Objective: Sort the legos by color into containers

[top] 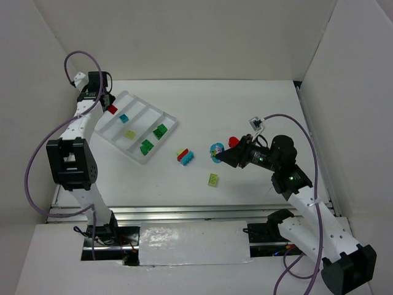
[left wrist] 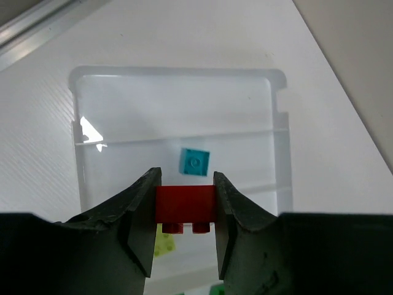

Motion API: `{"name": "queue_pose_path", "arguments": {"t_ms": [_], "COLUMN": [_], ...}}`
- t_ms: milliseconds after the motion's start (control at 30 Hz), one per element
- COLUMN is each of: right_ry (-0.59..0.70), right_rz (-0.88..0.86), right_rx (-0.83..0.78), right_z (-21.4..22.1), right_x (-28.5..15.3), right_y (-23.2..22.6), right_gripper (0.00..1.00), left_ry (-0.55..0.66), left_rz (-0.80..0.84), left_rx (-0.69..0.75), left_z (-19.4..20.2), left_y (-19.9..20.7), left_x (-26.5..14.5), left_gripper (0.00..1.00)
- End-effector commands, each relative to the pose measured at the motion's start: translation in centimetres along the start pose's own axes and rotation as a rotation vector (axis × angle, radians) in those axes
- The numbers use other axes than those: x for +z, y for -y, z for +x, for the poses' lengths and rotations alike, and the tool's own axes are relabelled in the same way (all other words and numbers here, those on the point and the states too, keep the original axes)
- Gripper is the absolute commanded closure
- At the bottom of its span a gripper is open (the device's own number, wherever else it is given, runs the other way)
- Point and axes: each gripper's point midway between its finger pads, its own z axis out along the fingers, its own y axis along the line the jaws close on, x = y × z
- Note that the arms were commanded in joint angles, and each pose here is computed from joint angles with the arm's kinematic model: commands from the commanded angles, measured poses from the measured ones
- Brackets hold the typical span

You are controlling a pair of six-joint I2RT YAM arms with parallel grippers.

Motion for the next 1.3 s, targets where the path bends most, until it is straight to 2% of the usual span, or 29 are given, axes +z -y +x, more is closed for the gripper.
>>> {"name": "queue_pose_path", "arguments": {"t_ms": [0, 133, 233, 500, 767, 900, 933, 1000, 1100, 1267], "right_ry": [-0.027, -0.039, -0.073, -0.100, -0.127, -0.128, -0.127, -0.128, -0.132, -0.127], "right_rz": [-0.030, -0.053, -0.072, -0.103, -0.104, -0.105, -0.102, -0.105, -0.108, -0.092], "right_rx": [-0.036, -0.044, -0.050, -0.044, -0.016, -0.019, -0.019, -0.017, -0.008, -0.001], "right_z": [1.1, 1.6, 1.7, 2.1, 2.6, 2.5, 2.5, 2.4, 2.5, 2.4], "right_x": [-0.8, -1.0, -0.9, -0.5, -0.2, -0.1, -0.1, -0.1, -0.1, 0.0], "right_y": [-0.6, -0.9, -1.2, -1.3, -0.9, -0.9, -0.8, -0.9, -1.0, -0.6], "right_gripper": [1.00, 1.00, 1.00, 1.00, 1.00, 1.00, 1.00, 1.00, 1.00, 1.00], "left_ry": [0.246, 0.249, 0.269, 0.261, 0.217, 0.188, 0.187, 0.176, 0.163, 0.146], "left_rz": [-0.016, -0.028, 0.023, 0.042, 0.030, 0.034, 0.043, 0.044, 0.039, 0.049], "left_rx": [-0.107, -0.142, -0.141, -0.103, -0.101, -0.131, -0.135, -0.137, -0.144, -0.175], "left_z": [-6.0, -5.5, -5.3, -3.8, -1.6, -0.7, -0.7, -0.3, 0.1, 0.6], "left_y": [1.9, 1.3, 2.4, 3.2, 1.8, 0.5, 0.5, 0.3, -0.3, -1.1], "left_x": [0.9, 5.3, 7.0, 10.9, 13.3, 13.7, 13.6, 13.5, 13.5, 12.5], "left_gripper": [1.00, 1.00, 0.96, 0.93, 0.72, 0.48, 0.38, 0.29, 0.25, 0.25]}}
